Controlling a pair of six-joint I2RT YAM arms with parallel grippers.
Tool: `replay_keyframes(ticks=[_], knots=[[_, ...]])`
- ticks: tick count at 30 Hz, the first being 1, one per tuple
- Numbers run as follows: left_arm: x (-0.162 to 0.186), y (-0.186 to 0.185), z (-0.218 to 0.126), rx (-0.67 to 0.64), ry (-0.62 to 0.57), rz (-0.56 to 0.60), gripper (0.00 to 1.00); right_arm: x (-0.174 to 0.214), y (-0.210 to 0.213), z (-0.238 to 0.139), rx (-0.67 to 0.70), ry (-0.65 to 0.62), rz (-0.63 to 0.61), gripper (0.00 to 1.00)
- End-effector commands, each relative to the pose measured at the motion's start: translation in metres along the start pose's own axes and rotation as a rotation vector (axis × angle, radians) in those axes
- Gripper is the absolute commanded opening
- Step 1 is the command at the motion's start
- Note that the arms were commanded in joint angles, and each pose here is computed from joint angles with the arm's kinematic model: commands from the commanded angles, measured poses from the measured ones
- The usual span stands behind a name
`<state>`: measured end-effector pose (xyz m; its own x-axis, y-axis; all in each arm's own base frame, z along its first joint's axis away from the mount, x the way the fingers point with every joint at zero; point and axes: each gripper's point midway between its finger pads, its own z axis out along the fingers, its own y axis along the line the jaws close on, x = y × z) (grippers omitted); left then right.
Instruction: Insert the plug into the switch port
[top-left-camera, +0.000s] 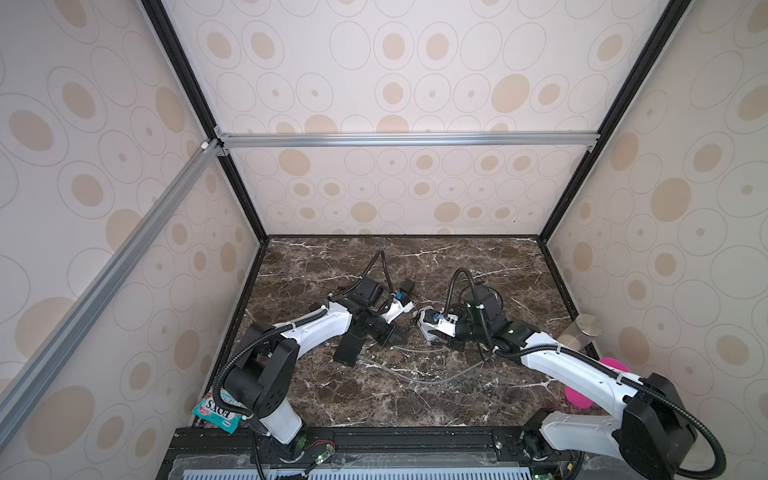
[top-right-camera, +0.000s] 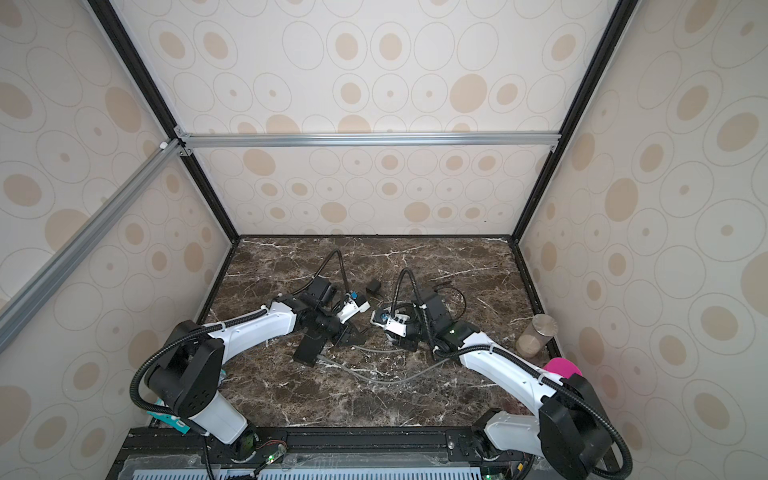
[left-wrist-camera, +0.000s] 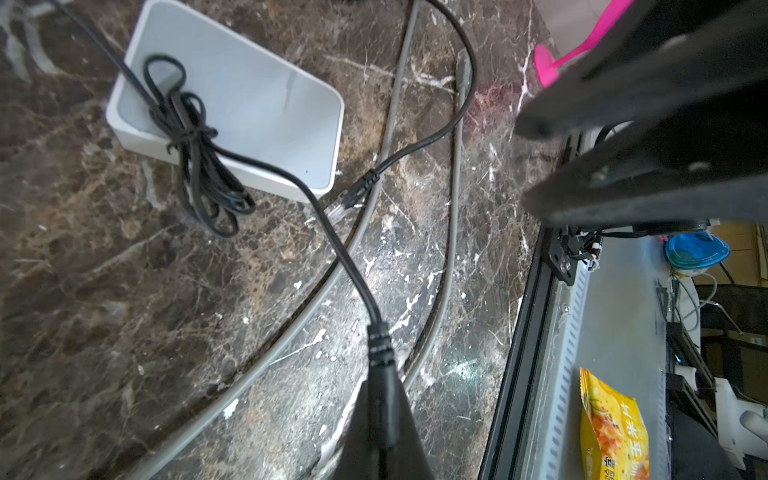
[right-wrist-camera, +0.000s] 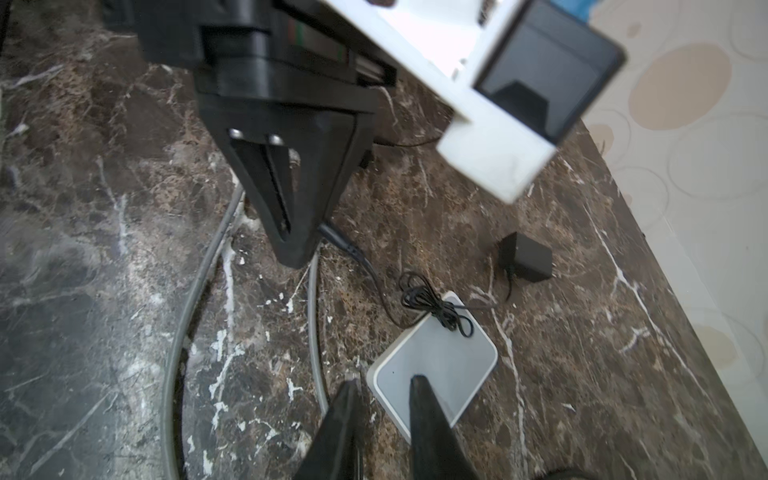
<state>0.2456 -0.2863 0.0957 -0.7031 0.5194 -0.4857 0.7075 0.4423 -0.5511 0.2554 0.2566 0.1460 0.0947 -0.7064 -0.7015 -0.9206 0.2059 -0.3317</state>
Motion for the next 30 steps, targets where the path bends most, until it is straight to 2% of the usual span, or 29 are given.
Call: replay_keyframes(ticks=[1, 4, 6, 19, 27, 30], knots=[[0.007, -0.004, 0.003, 0.059, 0.019, 0.001, 0.00, -0.012, 0.016, 0.008, -0.089, -0.025, -0.127, 0.23], [0.006, -0.004, 0.003, 0.064, 0.019, 0.000, 0.00, -0.017, 0.019, 0.016, -0.077, -0.025, -0.191, 0.34], [0.007, -0.004, 0.004, 0.067, 0.021, -0.004, 0.00, -0.018, 0.021, 0.021, -0.088, -0.016, -0.206, 0.37], [0.010, -0.008, 0.007, 0.111, 0.035, -0.014, 0.00, -0.007, 0.008, 0.043, -0.064, 0.096, -0.254, 0.33], [0.013, -0.007, 0.010, 0.115, 0.049, -0.018, 0.00, -0.004, 0.015, 0.050, -0.142, 0.118, -0.321, 0.24], [0.013, -0.007, 0.010, 0.117, 0.050, -0.018, 0.00, -0.006, 0.016, 0.051, -0.145, 0.102, -0.343, 0.24]])
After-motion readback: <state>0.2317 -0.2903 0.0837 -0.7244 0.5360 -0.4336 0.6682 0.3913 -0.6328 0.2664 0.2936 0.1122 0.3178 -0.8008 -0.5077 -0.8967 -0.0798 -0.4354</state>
